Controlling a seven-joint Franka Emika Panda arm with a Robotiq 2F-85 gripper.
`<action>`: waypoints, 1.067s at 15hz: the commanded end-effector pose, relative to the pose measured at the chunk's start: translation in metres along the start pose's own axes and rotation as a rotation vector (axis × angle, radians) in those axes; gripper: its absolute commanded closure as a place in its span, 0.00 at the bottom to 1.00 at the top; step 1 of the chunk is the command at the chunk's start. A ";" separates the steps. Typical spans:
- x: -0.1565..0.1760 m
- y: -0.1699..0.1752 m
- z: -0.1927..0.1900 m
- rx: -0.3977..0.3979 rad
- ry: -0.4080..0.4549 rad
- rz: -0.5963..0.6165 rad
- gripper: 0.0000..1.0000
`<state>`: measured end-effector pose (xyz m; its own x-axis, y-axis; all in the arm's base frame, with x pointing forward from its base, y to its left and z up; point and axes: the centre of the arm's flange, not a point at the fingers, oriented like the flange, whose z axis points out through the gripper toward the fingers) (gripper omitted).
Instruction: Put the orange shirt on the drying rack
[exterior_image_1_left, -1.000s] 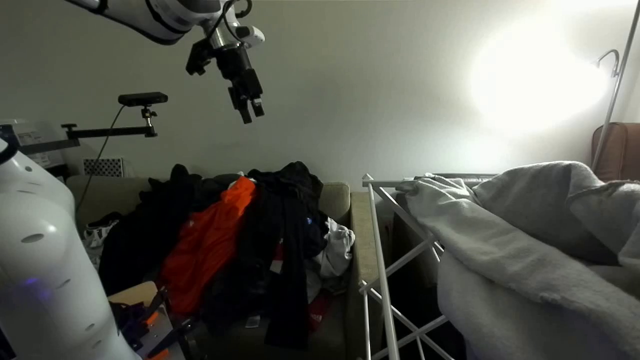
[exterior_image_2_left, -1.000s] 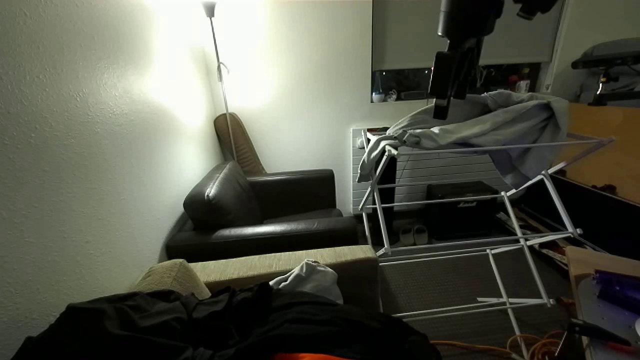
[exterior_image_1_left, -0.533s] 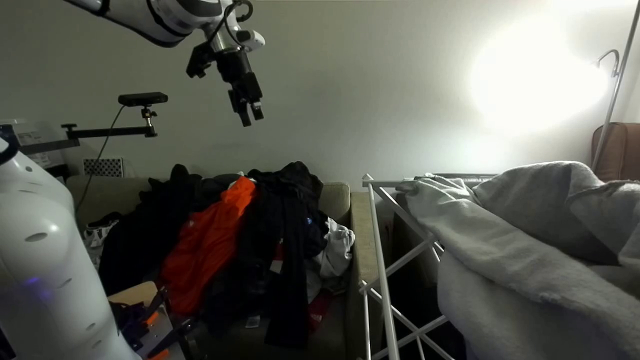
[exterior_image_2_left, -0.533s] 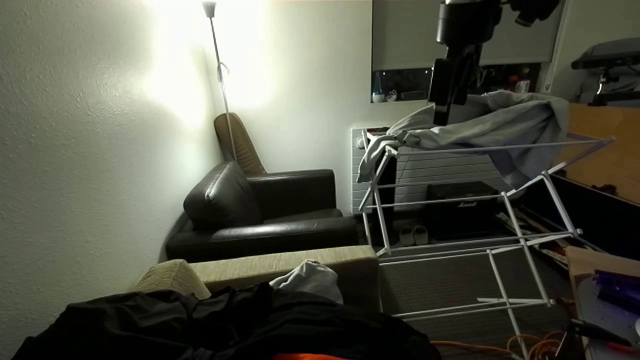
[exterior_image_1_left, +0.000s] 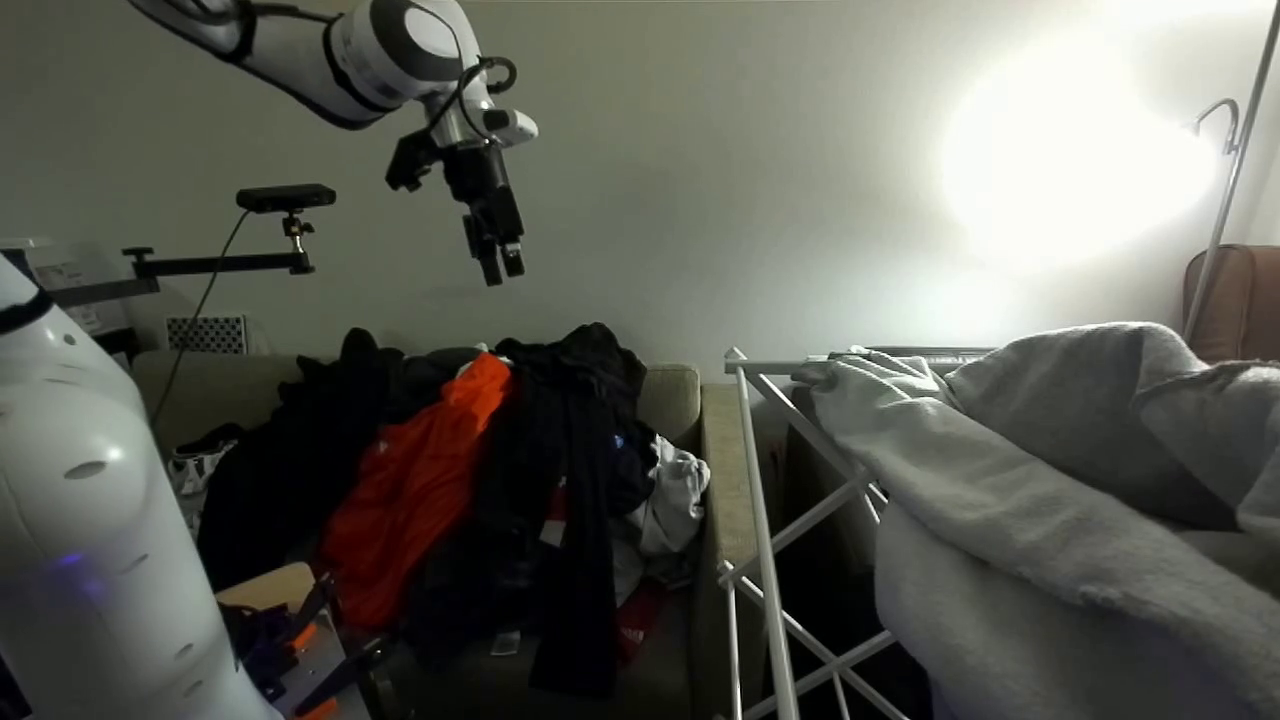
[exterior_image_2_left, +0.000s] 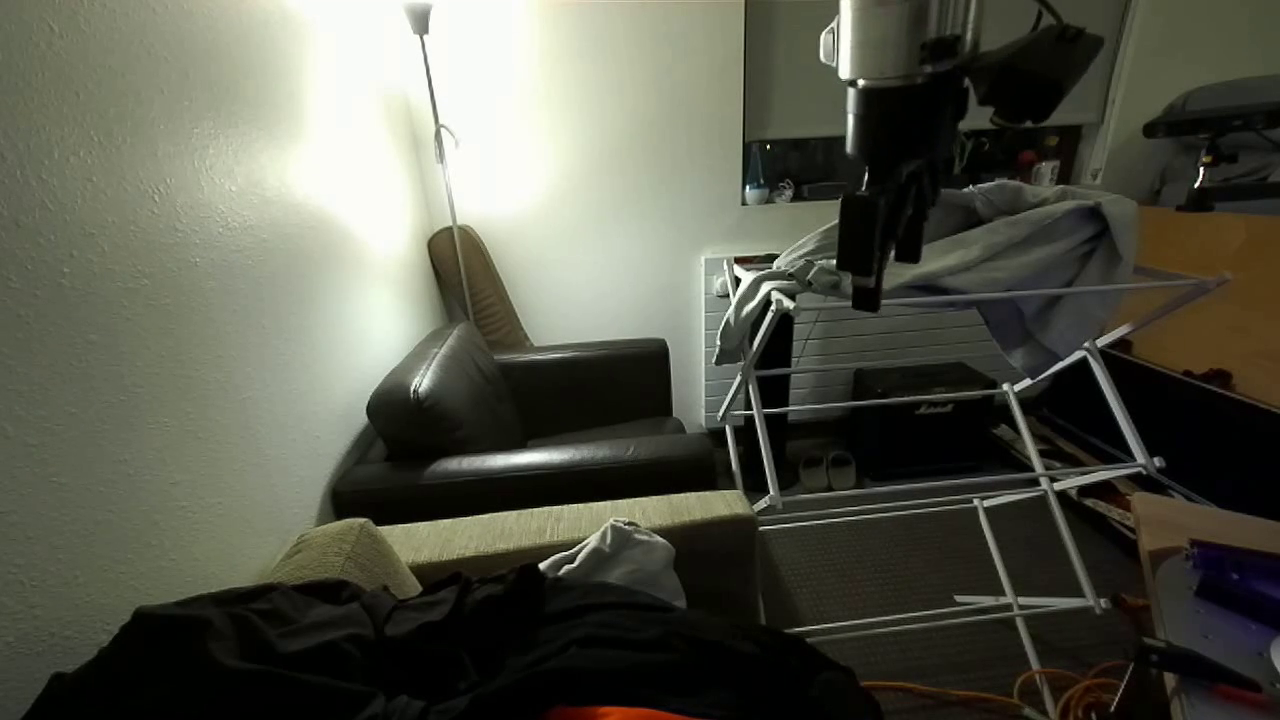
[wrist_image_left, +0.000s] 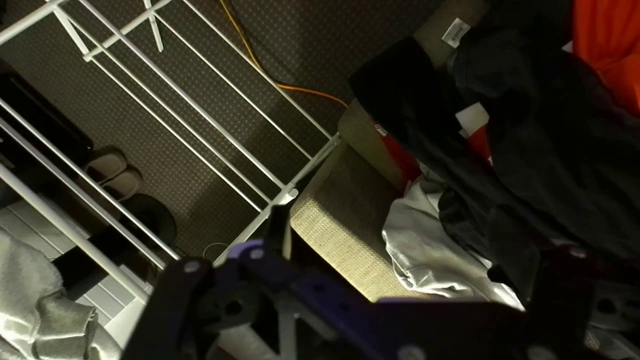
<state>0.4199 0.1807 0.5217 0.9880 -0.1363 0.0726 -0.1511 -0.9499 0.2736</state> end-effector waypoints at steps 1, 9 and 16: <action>0.008 -0.019 0.018 0.015 0.003 -0.017 0.00; 0.039 -0.032 0.062 0.033 -0.016 -0.071 0.00; 0.068 -0.026 0.095 0.017 -0.028 -0.093 0.00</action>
<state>0.4812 0.1713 0.4371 0.9950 -0.0989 0.0150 -0.0995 -0.9632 0.2498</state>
